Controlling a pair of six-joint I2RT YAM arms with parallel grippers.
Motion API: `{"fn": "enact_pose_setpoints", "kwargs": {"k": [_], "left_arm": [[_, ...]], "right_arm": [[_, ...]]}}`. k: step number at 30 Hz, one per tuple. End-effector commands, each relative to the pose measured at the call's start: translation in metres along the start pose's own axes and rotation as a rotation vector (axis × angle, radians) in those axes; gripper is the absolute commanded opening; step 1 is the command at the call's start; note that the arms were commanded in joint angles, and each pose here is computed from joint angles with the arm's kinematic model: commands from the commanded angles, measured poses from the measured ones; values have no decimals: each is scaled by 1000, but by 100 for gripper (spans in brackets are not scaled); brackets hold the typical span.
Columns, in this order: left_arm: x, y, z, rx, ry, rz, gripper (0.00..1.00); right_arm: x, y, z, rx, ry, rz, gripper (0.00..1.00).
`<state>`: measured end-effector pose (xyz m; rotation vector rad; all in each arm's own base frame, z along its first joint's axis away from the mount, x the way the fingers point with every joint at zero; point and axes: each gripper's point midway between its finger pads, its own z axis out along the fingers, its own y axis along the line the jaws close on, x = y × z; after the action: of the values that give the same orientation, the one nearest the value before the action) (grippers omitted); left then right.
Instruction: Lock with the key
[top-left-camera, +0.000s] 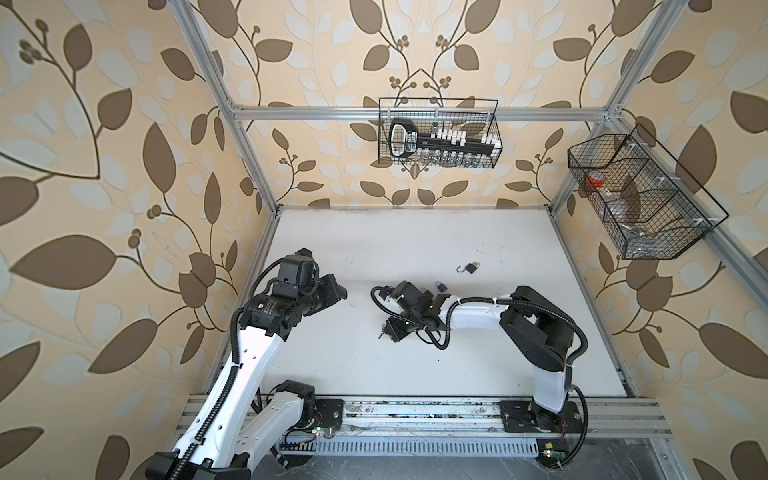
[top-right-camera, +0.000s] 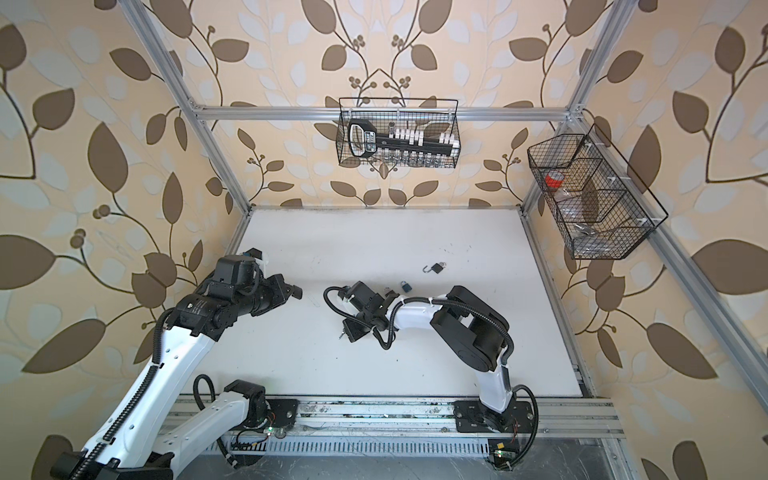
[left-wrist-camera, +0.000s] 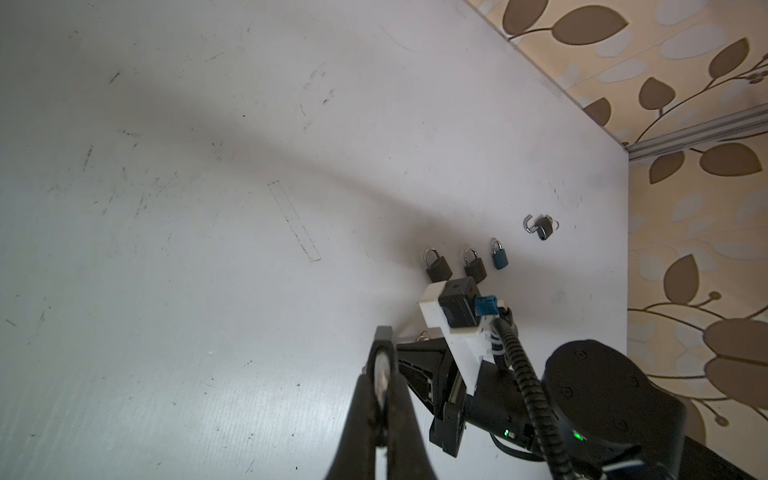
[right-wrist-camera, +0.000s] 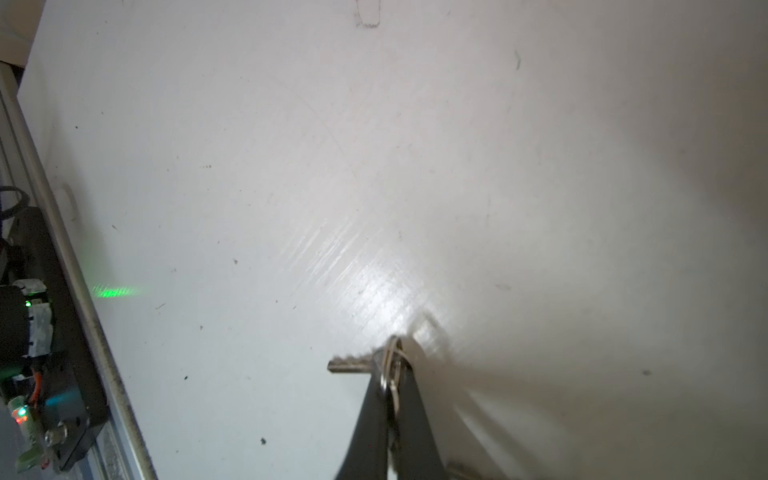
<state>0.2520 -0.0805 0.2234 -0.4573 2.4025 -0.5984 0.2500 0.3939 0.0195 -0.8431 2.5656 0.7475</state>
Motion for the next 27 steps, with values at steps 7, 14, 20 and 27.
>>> {"fn": "enact_pose_setpoints", "kwargs": {"k": [7, 14, 20, 27], "left_arm": [[-3, -5, 1, 40, -6, -13, 0], [-2, -9, 3, 66, 1, -12, 0], [-4, -12, -1, 79, -9, -1, 0], [-7, -27, -6, 149, -17, 32, 0]], "right_arm": [[-13, -16, 6, 67, -27, 30, 4], [-15, -15, 8, 56, -34, 26, 14], [-29, -5, -8, 27, -96, -19, 29], [-62, 12, -80, 33, -302, -110, 35]]}}
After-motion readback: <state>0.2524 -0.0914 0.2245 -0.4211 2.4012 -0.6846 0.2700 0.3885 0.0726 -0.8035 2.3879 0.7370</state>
